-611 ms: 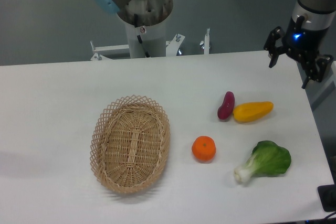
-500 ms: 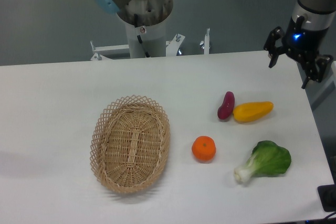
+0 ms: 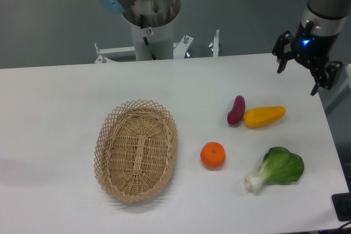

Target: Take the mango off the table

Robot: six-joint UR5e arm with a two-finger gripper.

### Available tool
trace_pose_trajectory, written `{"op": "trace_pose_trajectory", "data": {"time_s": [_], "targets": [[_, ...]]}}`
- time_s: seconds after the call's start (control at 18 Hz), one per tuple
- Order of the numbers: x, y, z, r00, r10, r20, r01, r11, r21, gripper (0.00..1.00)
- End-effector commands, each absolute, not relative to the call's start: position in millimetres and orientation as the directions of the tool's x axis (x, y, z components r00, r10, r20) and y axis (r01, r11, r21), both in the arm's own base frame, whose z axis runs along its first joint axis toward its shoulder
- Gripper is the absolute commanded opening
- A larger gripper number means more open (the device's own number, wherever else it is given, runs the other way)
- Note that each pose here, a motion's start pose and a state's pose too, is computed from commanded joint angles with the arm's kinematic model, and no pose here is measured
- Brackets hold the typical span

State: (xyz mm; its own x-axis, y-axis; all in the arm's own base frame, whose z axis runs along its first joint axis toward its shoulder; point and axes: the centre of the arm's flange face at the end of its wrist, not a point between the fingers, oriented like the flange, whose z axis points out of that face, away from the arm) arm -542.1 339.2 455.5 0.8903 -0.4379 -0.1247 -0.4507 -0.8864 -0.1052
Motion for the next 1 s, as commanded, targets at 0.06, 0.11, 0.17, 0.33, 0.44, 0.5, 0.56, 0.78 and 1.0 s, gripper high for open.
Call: {"op": "trace_pose_trajectory", "data": {"time_s": [0.06,0.11,0.17,0.33,0.44,0.5,0.56,0.78,1.0], "targets": [[-542,340,451,0.879,-0.461,-0.119,-0.473,-0.875,-0.102,1.00],[-542,340,445,0.869,-0.483,-0.111,-0.493,-0.864,-0.101,1.00],[-542,341,438,0.859,-0.502,-0.101,-0.511,-0.854,-0.100,1.00],[-544,338,410,0.818,-0.572,-0.059,-0.575,-0.816,-0.068,1.00],[-550,336,385,0.808,-0.589,-0.022,-0.590,-0.807,-0.024,1.00],[-551,338,376,0.795,-0.606,-0.018,-0.607,-0.795,-0.002,1.00],[-554,338,366,0.780,-0.626,-0.017,-0.626,-0.780,0.017,1.00],[-570,339,323,0.754,-0.657,-0.009,-0.654,-0.752,0.081,1.00],[-574,333,290,0.746,-0.665,0.027,-0.663,-0.737,0.131,1.00]]}}
